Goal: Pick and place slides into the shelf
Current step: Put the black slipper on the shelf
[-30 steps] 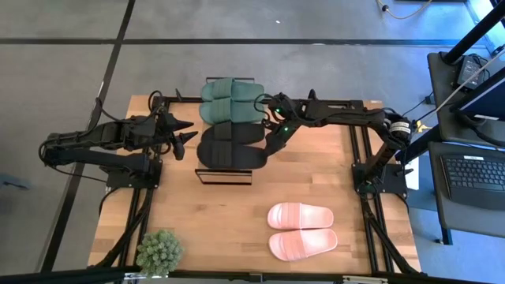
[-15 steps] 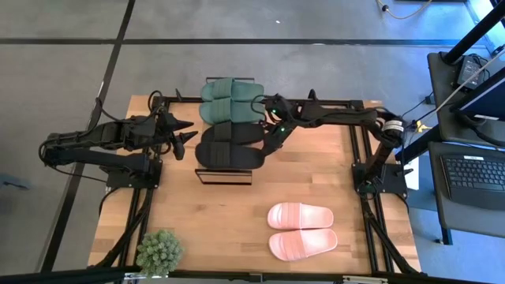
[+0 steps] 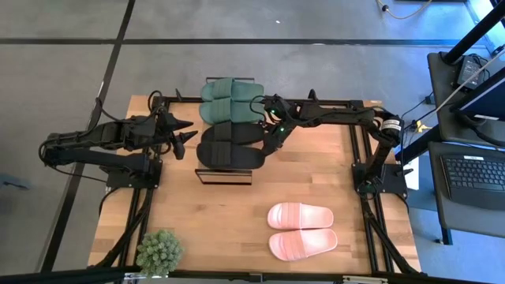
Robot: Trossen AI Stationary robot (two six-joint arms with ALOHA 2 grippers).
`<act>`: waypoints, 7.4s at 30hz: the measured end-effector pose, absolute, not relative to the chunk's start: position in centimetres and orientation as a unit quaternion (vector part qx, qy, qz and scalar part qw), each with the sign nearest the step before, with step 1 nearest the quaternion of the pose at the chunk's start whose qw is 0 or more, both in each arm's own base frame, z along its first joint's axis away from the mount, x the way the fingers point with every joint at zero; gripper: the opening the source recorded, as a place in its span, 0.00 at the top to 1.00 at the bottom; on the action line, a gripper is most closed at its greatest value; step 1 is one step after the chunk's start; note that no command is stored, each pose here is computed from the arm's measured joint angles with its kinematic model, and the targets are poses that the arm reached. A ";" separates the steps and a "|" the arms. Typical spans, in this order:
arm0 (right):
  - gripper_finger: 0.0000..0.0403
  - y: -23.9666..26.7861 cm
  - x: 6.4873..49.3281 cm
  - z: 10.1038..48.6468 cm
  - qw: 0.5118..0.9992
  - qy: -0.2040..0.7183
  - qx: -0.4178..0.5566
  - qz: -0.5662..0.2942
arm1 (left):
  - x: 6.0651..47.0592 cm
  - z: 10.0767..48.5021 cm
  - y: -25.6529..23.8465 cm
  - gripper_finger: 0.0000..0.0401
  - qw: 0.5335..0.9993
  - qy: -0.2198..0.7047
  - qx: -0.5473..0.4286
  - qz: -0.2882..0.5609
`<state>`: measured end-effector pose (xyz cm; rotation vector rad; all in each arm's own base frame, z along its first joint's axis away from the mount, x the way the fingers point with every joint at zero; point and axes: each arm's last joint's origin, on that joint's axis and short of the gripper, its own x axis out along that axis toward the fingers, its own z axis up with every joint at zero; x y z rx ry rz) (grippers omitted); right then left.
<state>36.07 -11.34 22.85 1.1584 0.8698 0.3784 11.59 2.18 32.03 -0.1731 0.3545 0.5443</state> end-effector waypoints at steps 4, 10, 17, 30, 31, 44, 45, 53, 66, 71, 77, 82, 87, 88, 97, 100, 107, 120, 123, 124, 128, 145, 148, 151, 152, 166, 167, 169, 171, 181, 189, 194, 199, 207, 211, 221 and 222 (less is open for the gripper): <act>0.83 -11.6 36.0 22.8 0.731 0.395 0.530 0.167 | 11.6 32.0 2.2 0.59 0.943 0.173 -0.083 0.273; 0.83 -11.5 35.8 22.6 0.723 0.405 0.536 0.162 | 11.6 32.0 2.2 0.59 0.943 0.173 -0.083 0.273; 0.83 -11.5 35.8 22.4 0.721 0.409 0.536 0.161 | 11.7 32.0 2.2 0.59 0.943 0.171 -0.108 0.264; 0.83 -11.5 35.9 22.4 0.722 0.407 0.536 0.162 | 16.3 32.8 2.6 0.59 0.970 0.204 -0.087 0.100; 0.83 -11.5 35.9 22.4 0.722 0.407 0.536 0.162 | 16.6 33.0 2.6 0.59 0.971 0.206 -0.079 0.094; 0.83 -11.5 35.9 22.4 0.721 0.408 0.537 0.161 | 21.0 31.5 3.1 0.59 0.954 0.283 -0.087 0.041; 0.83 -11.5 35.9 22.4 0.720 0.408 0.537 0.161 | 21.1 31.4 3.2 0.59 0.954 0.285 -0.089 0.037; 0.82 -11.5 35.9 22.4 0.721 0.408 0.537 0.160 | 21.1 31.0 3.7 0.59 0.945 0.302 -0.126 0.027; 0.82 -11.5 35.9 22.4 0.723 0.406 0.536 0.158 | 21.0 29.7 3.6 0.59 0.929 0.329 -0.165 0.034; 0.82 -11.5 35.9 22.4 0.721 0.408 0.540 0.148 | 21.4 29.1 3.6 0.59 0.921 0.342 -0.183 0.026; 0.82 -11.5 35.9 22.4 0.726 0.407 0.534 0.149 | 21.4 28.7 3.6 0.59 0.913 0.358 -0.191 0.025; 0.82 -11.5 35.9 22.4 0.728 0.406 0.533 0.147 | 21.1 28.3 3.7 0.59 0.903 0.379 -0.201 0.039; 0.82 -11.5 35.9 22.5 0.729 0.405 0.532 0.147 | 21.2 28.3 3.8 0.59 0.901 0.380 -0.205 0.042; 0.82 -11.5 35.9 22.5 0.728 0.406 0.532 0.147 | 21.2 28.3 3.8 0.59 0.900 0.381 -0.206 0.043; 0.82 -11.3 35.9 22.3 0.722 0.413 0.535 0.146 | 22.2 27.4 4.0 0.59 0.888 0.396 -0.227 0.051; 0.82 -11.3 35.8 22.3 0.723 0.413 0.534 0.145 | 22.2 27.2 4.0 0.59 0.886 0.402 -0.227 0.053; 0.81 -11.3 35.9 22.3 0.724 0.412 0.534 0.146 | 22.2 27.0 4.0 0.59 0.877 0.412 -0.240 0.059; 0.80 -11.4 36.0 22.8 0.736 0.404 0.519 0.161 | 22.3 26.8 4.0 0.59 0.860 0.421 -0.281 0.067; 0.80 -11.5 36.1 23.2 0.747 0.399 0.504 0.169 | 22.2 26.8 4.0 0.59 0.859 0.422 -0.282 0.067; 0.80 -11.5 36.1 23.3 0.749 0.399 0.502 0.170 | 22.2 26.8 4.0 0.59 0.859 0.422 -0.282 0.067; 0.79 -11.5 36.2 23.5 0.749 0.396 0.500 0.178 | 22.2 26.8 4.0 0.59 0.858 0.423 -0.283 0.068; 0.25 -13.0 35.2 24.3 0.751 0.389 0.516 0.137 | 22.2 26.8 4.0 0.59 0.857 0.423 -0.286 0.067; 0.24 -13.5 34.6 25.2 0.773 0.376 0.497 0.114 | 22.2 26.8 4.0 0.59 0.857 0.423 -0.287 0.066; 0.24 -13.8 33.9 26.4 0.797 0.359 0.476 0.094 | 22.2 26.8 3.9 0.59 0.856 0.424 -0.289 0.063; 0.24 -13.8 33.7 27.0 0.805 0.353 0.469 0.086 | 22.2 26.8 3.9 0.59 0.855 0.423 -0.291 0.062; 0.24 -9.2 33.9 32.9 0.954 0.269 0.114 0.069 | 22.2 26.9 3.8 0.59 0.844 0.419 -0.330 0.048; 0.24 -8.8 34.1 32.9 0.956 0.270 0.097 0.065 | 22.2 26.9 3.8 0.59 0.844 0.416 -0.336 0.041; 0.24 -8.1 34.3 33.0 0.959 0.268 0.070 0.065 | 22.2 27.2 3.7 0.59 0.847 0.404 -0.345 0.026; 0.24 -7.6 34.4 33.0 0.959 0.267 0.047 0.078 | 22.1 27.5 3.7 0.59 0.847 0.393 -0.359 0.017; 0.24 -7.3 36.0 30.1 0.950 0.298 0.014 0.088 | 21.7 27.6 4.2 0.59 0.837 0.393 -0.380 0.018; 0.24 -7.0 37.2 28.2 0.943 0.326 -0.027 0.054 | 21.7 27.7 4.2 0.59 0.838 0.392 -0.379 0.015; 0.24 -6.6 37.6 27.9 0.943 0.329 -0.033 0.041 | 21.7 27.7 4.2 0.59 0.839 0.391 -0.379 0.015; 0.24 -6.6 38.2 28.6 0.957 0.286 -0.022 0.029 | 21.7 27.7 4.2 0.59 0.839 0.390 -0.379 0.014; 0.24 -6.6 38.6 28.5 0.962 0.270 -0.024 0.029 | 21.7 27.8 4.2 0.59 0.835 0.390 -0.388 0.018; 0.24 -6.3 39.1 28.2 0.965 0.260 -0.027 0.033 | 21.7 27.8 4.2 0.59 0.835 0.389 -0.388 0.018; 0.24 -6.1 40.6 26.1 0.963 0.268 0.010 0.030 | 21.7 27.9 4.2 0.59 0.835 0.385 -0.393 0.016; 0.24 -6.2 40.7 25.8 0.962 0.270 0.012 0.031 | 21.8 27.9 4.2 0.59 0.834 0.383 -0.396 0.016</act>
